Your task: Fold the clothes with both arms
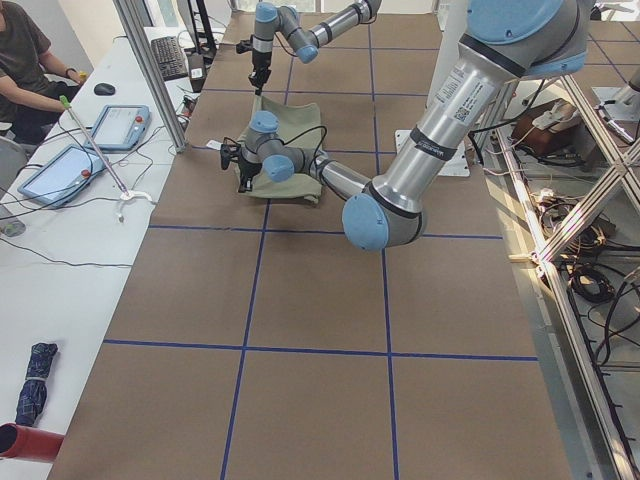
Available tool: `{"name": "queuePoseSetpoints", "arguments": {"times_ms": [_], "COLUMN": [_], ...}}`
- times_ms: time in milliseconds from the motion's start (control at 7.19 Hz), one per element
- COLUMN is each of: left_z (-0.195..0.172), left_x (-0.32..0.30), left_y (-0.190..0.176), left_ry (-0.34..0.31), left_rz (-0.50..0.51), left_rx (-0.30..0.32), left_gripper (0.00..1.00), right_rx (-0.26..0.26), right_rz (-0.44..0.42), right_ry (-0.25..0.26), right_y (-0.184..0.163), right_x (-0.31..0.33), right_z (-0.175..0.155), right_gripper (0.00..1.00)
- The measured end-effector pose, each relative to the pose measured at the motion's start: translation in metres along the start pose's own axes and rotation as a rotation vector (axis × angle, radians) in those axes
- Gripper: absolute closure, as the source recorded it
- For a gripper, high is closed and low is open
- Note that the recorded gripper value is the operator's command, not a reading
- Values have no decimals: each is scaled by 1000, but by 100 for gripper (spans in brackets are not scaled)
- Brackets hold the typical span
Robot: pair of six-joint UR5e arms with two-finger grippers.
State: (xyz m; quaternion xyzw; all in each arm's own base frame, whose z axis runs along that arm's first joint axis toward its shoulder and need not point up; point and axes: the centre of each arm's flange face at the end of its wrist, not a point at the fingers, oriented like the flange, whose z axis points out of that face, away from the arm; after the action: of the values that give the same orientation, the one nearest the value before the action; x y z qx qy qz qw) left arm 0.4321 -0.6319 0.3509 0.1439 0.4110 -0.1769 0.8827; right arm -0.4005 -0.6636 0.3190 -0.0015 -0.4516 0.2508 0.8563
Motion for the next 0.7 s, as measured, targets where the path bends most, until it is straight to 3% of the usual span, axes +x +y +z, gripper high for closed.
{"name": "queuePoseSetpoints", "arguments": {"times_ms": [139,278,417,695], "left_z": [-1,-3,-5,-8], "left_x": [2,7,13,16], "left_y": [0,-1,-2,-4], "left_ry": [3,9,16,20], "left_rz": [3,7,13,15], "left_rx": [2,4,6,8], "left_gripper": [43,6,1,1], "right_rx": [0,1,-1,-6], "right_rz": [1,1,0,-6], "right_ry": [0,0,0,5], "right_y": [-1,-1,0,5], "right_x": [0,0,-1,1], "right_z": [0,0,1,6], "right_gripper": [100,60,1,0]}}
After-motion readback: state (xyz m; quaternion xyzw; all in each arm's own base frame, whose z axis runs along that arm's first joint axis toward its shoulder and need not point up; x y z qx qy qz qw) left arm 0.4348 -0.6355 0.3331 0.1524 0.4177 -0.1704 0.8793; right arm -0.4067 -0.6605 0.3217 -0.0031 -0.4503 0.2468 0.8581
